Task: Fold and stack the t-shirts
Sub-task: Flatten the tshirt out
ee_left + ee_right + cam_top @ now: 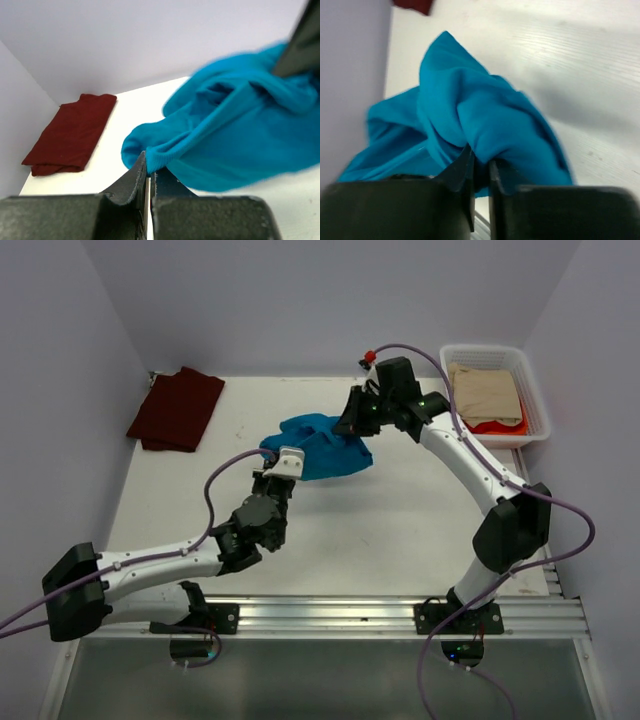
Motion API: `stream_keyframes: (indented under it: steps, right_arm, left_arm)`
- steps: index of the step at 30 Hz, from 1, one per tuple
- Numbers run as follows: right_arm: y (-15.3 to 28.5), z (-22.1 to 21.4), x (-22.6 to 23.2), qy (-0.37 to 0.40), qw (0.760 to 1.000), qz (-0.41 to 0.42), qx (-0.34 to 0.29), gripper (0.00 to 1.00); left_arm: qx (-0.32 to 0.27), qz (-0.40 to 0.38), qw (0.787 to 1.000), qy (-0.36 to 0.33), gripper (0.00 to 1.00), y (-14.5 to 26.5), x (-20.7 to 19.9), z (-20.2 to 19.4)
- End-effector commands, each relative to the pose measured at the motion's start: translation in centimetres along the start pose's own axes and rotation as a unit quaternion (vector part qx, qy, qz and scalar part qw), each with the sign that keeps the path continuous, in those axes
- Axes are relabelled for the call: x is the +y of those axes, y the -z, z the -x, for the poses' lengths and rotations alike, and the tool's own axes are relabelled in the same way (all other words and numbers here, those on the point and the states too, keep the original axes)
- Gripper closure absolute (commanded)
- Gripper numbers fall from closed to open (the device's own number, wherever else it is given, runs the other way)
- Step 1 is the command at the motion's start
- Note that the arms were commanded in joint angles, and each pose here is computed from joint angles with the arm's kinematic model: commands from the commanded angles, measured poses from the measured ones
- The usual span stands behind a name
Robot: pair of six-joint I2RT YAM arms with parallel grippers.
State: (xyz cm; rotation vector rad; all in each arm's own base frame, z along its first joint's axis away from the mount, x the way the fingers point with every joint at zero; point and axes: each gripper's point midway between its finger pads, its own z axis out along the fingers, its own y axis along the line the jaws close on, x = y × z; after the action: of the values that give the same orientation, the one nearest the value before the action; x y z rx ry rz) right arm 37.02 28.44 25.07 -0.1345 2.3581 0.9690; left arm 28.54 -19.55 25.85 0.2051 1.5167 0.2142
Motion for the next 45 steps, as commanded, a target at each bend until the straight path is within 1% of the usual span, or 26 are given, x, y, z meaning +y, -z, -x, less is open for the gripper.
stream_keyframes:
  steps: [1, 2, 3, 4, 5, 6, 7, 8, 13, 15, 16, 18, 20, 21, 23, 24, 27, 28, 31, 32, 33, 34, 36, 41, 42, 45]
  right_arm:
    - [1.6, 0.7, -6.2, 0.002, 0.984, -0.174, -0.041, 0.77]
    - [1.9, -0.4, -7.5, -0.003, 0.979, -0.201, -0.028, 0.74]
    - [2.3, -0.6, -8.3, -0.005, 0.975, -0.221, -0.034, 0.65]
    - [3.2, -0.7, -8.5, -0.008, 0.972, -0.232, -0.043, 0.32]
    - [3.4, -1.9, -9.5, -0.010, 0.969, -0.245, -0.033, 0.18]
    - [4.1, -3.0, -10.1, -0.012, 0.965, -0.259, -0.032, 0.11]
    - [4.9, -2.6, -9.5, -0.010, 0.967, -0.252, -0.044, 0.07]
    - [5.1, -3.8, -10.5, -0.013, 0.963, -0.265, -0.039, 0.01]
    - [5.9, -5.3, -10.2, 0.005, 0.971, -0.235, -0.052, 0.03]
    - [4.9, -5.6, -9.4, 0.015, 0.979, -0.199, -0.045, 0.07]
    - [4.2, -5.3, -8.5, 0.023, 0.984, -0.168, -0.047, 0.13]
    - [2.1, -6.1, -7.0, 0.027, 0.994, -0.108, -0.015, 0.15]
    - [0.5, -5.8, -5.8, 0.022, 0.997, -0.067, -0.005, 0.24]
    - [-1.0, -6.8, -5.4, 0.013, 0.999, -0.037, 0.026, 0.27]
    - [-2.5, -6.6, -4.7, -0.005, 1.000, -0.009, 0.029, 0.39]
    - [-3.6, -7.2, -5.1, -0.015, 0.999, -0.004, 0.042, 0.43]
    - [-5.0, -8.0, -4.7, -0.030, 0.998, 0.014, 0.054, 0.66]
    - [-5.6, -8.5, -4.3, -0.036, 0.997, 0.027, 0.059, 0.68]
    - [-7.0, -11.0, -3.1, -0.041, 0.994, 0.048, 0.085, 0.68]
    - [-7.4, -11.6, -2.6, -0.043, 0.993, 0.058, 0.092, 0.68]
    - [-8.5, -14.0, -0.5, -0.038, 0.989, 0.085, 0.118, 0.66]
    - [-8.5, -13.9, -0.3, -0.040, 0.989, 0.087, 0.115, 0.66]
    - [-9.9, -16.8, 0.7, -0.032, 0.985, 0.087, 0.147, 0.64]
    - [-11.9, -21.2, 1.1, -0.020, 0.981, 0.060, 0.183, 0.56]
    - [-12.2, -22.1, 1.1, -0.015, 0.981, 0.048, 0.185, 0.51]
    - [-12.8, -24.6, 0.6, -0.009, 0.980, 0.021, 0.199, 0.46]
  left_arm:
    - [-0.018, 0.029, 0.999, 0.042, 1.00, 0.7, 3.4, 3.4]
    - [-0.020, 0.033, 0.998, 0.042, 1.00, 0.9, 4.0, 3.9]
    - [-0.024, 0.038, 0.998, 0.040, 1.00, 1.0, 4.7, 4.7]
    - [-0.029, 0.040, 0.998, 0.047, 1.00, 1.2, 5.5, 5.5]
    - [-0.036, 0.042, 0.997, 0.050, 1.00, 1.3, 6.1, 6.4]
    - [-0.041, 0.044, 0.997, 0.055, 1.00, 1.5, 6.8, 7.0]
    - [-0.044, 0.045, 0.996, 0.057, 1.00, 1.6, 7.1, 7.5]
    - [-0.047, 0.047, 0.996, 0.057, 1.00, 1.7, 7.6, 8.2]
    - [-0.061, 0.037, 0.996, 0.058, 1.00, 1.8, 8.2, 10.0]
    - [-0.067, 0.035, 0.995, 0.063, 1.00, 1.9, 8.5, 10.8]
    - [-0.068, 0.031, 0.995, 0.061, 1.00, 1.8, 8.4, 11.0]
    - [-0.070, 0.028, 0.995, 0.069, 1.00, 2.0, 8.6, 11.4]
    - [-0.071, 0.023, 0.994, 0.082, 1.00, 2.0, 8.6, 11.9]
    - [-0.067, 0.019, 0.994, 0.080, 1.00, 2.2, 8.7, 11.9]
    - [-0.072, 0.010, 0.992, 0.100, 1.00, 2.4, 9.1, 13.1]
    - [-0.072, 0.006, 0.993, 0.097, 1.00, 2.5, 9.2, 13.4]
    - [-0.085, 0.002, 0.991, 0.102, 1.00, 2.6, 10.1, 15.4]
    - [-0.089, 0.002, 0.991, 0.100, 1.00, 2.7, 10.3, 16.0]
    - [-0.109, -0.006, 0.987, 0.120, 1.00, 2.9, 11.3, 18.9]
    - [-0.112, -0.006, 0.986, 0.124, 1.00, 3.0, 11.6, 19.3]
    - [-0.117, -0.004, 0.985, 0.125, 1.00, 3.0, 11.9, 19.9]
    - [-0.118, -0.003, 0.985, 0.128, 1.00, 3.0, 12.0, 20.1]
    - [-0.121, 0.000, 0.984, 0.129, 1.00, 3.1, 12.3, 20.3]
    - [-0.120, -0.001, 0.982, 0.143, 1.00, 3.4, 12.6, 20.1]
    - [-0.120, -0.001, 0.982, 0.144, 1.00, 3.4, 12.7, 20.0]
    - [-0.119, 0.001, 0.982, 0.148, 1.00, 3.5, 12.9, 19.9]
